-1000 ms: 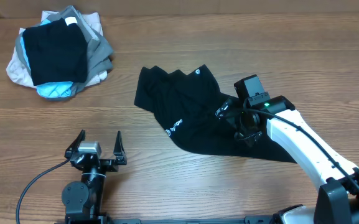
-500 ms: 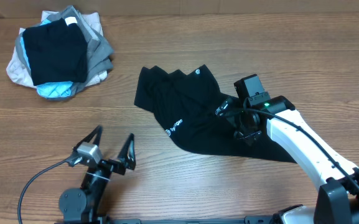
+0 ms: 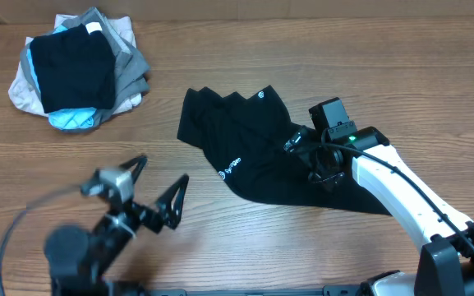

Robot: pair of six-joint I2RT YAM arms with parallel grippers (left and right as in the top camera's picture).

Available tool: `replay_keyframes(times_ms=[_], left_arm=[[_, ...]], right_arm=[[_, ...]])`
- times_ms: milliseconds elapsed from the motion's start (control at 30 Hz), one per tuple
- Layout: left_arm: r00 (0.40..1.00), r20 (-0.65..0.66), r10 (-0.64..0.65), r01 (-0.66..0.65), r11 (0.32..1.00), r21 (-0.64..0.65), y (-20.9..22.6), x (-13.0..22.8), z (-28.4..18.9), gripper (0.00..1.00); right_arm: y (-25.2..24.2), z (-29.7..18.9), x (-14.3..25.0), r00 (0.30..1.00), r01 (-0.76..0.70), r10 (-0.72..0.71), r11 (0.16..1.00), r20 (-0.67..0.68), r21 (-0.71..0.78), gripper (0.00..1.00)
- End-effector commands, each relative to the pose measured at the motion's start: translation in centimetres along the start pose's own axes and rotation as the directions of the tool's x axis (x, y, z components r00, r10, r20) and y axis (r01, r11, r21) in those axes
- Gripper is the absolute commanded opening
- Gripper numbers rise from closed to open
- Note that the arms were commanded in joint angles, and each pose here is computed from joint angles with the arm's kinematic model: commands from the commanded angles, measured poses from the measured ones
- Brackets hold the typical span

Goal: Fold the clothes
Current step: 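Reach the left gripper to the shirt's left end and grasp it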

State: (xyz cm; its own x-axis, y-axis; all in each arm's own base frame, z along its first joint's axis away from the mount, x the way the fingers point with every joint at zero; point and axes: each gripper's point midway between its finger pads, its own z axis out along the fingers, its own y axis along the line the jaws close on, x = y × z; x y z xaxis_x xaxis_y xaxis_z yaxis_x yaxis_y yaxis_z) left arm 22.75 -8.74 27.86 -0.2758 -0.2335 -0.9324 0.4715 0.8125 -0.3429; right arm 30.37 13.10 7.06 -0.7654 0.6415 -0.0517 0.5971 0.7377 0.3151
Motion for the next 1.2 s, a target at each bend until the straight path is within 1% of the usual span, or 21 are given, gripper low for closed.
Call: replay_keyframes(times_ms=[0,67,200,333,400,467,533,633,800,1033,1167], left_arm=[[0.985,-0.167,0.048,-0.054,0.998,-0.026,1.3,-0.9,2.1,1.0],[0.954,-0.301,-0.007,-0.008,0.999,-0.047,2.5,-0.6,3.6,1.0],[0.867,-0.489,-0.092,0.064,0.995,-0.075,4.6,-0.1,6.5,1.0],[0.772,-0.632,-0.076,0.099,0.995,0.001,5.2,2.0,10.0,1.0],[0.73,-0.678,-0.088,0.117,0.993,-0.003,6.1,3.6,12.3,1.0],[0.711,-0.698,-0.086,0.126,0.992,0.006,7.0,5.1,14.5,1.0],[0.708,-0.701,-0.081,0.126,0.992,0.012,8.2,6.4,16.4,1.0],[0.685,-0.721,-0.102,0.115,0.993,-0.031,10.7,9.0,18.1,1.0],[0.654,-0.74,-0.157,0.038,0.984,-0.176,16.0,11.8,18.7,1.0],[0.634,-0.75,-0.188,0.053,0.978,-0.201,18.4,14.8,19.8,1.0],[0.634,-0.75,-0.188,0.052,0.978,-0.201,19.4,16.1,20.6,1.0]], right_arm=[[-0.2,0.2,-0.1,1.0,-0.004,0.004,1.0,0.006,0.007,1.0],[-0.2,0.2,-0.1,1.0,-0.004,0.004,1.0,0.006,0.008,1.0],[-0.2,0.2,-0.1,1.0,-0.004,0.004,1.0,0.005,0.007,1.0],[-0.2,0.2,-0.1,1.0,-0.004,0.004,1.0,0.005,0.007,1.0],[-0.2,0.2,-0.1,1.0,-0.004,0.004,1.0,0.005,0.007,1.0],[-0.2,0.2,-0.1,1.0,-0.004,0.004,1.0,0.005,0.007,1.0],[-0.2,0.2,-0.1,1.0,-0.004,0.004,1.0,0.005,0.008,1.0],[-0.2,0.2,-0.1,1.0,-0.004,0.004,1.0,0.005,0.008,1.0],[-0.2,0.2,-0.1,1.0,-0.004,0.004,1.0,0.005,0.008,1.0],[-0.2,0.2,-0.1,1.0,-0.004,0.004,1.0,0.005,0.007,1.0],[-0.2,0.2,-0.1,1.0,-0.004,0.004,1.0,0.006,0.008,1.0]])
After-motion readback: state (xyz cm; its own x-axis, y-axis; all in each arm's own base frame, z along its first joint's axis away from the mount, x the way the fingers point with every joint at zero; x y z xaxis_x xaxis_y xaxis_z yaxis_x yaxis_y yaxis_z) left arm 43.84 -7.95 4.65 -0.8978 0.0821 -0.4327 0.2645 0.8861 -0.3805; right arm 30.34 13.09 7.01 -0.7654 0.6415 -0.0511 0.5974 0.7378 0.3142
